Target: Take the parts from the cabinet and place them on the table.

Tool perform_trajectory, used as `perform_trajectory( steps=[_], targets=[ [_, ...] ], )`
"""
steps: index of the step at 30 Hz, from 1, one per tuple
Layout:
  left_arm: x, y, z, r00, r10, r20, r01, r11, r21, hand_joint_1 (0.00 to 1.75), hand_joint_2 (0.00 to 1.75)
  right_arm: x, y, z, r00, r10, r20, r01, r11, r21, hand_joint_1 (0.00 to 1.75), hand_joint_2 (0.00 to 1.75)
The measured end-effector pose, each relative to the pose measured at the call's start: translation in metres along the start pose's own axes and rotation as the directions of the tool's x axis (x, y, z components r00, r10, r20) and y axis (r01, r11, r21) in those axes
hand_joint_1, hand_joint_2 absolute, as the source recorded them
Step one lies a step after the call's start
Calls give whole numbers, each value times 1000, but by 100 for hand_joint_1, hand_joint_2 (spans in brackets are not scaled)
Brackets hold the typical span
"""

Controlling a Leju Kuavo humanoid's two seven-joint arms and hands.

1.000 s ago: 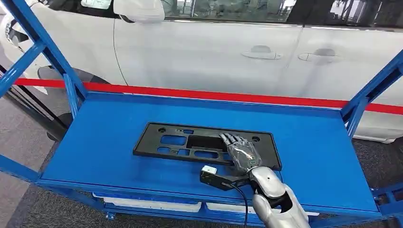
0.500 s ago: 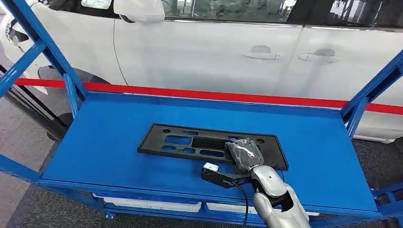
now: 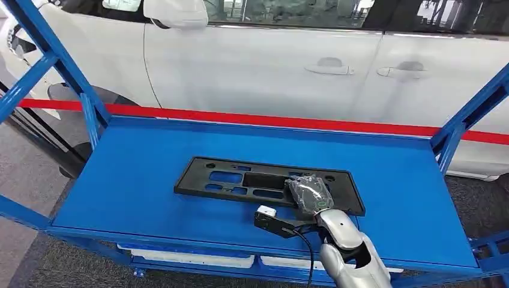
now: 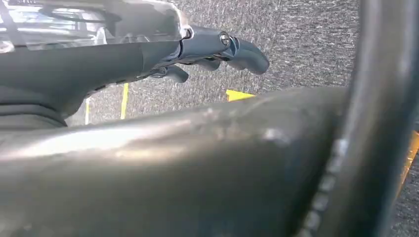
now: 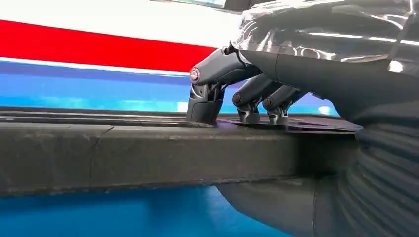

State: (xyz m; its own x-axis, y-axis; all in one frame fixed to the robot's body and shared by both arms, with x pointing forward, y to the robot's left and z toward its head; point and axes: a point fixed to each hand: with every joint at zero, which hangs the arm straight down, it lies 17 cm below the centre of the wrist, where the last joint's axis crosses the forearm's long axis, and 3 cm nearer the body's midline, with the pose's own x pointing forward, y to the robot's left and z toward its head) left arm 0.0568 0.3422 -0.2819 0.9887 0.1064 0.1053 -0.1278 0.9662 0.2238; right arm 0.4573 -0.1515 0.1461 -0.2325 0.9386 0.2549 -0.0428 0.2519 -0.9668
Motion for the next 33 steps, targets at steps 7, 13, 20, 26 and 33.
perform_trajectory(
  steps=[7, 13, 20, 26, 33],
  targets=[
    [1, 0, 0, 1000, 5, 4, -5, 1000, 2, 0, 175, 0, 0, 0, 1000, -5, -1, 5, 1000, -2, 175, 175],
    [-2, -2, 0, 1000, 18, -19, -18, 1000, -12, 0, 175, 1, 0, 1, 1000, -11, 1, 11, 1000, -3, 175, 175],
    [-6, 1, 0, 999, 12, -38, -11, 1000, 3, 0, 175, 11, -16, 6, 998, -45, 33, 47, 997, -62, 175, 175],
    [-6, 2, 0, 999, 0, -40, 0, 1000, 6, 0, 175, 17, -41, 9, 998, -33, 49, 39, 991, -130, 175, 175],
    [-9, 3, 0, 999, -18, -51, 19, 1000, 12, 0, 175, 27, -88, 17, 997, -8, 79, 28, 968, -250, 175, 175]
  ],
)
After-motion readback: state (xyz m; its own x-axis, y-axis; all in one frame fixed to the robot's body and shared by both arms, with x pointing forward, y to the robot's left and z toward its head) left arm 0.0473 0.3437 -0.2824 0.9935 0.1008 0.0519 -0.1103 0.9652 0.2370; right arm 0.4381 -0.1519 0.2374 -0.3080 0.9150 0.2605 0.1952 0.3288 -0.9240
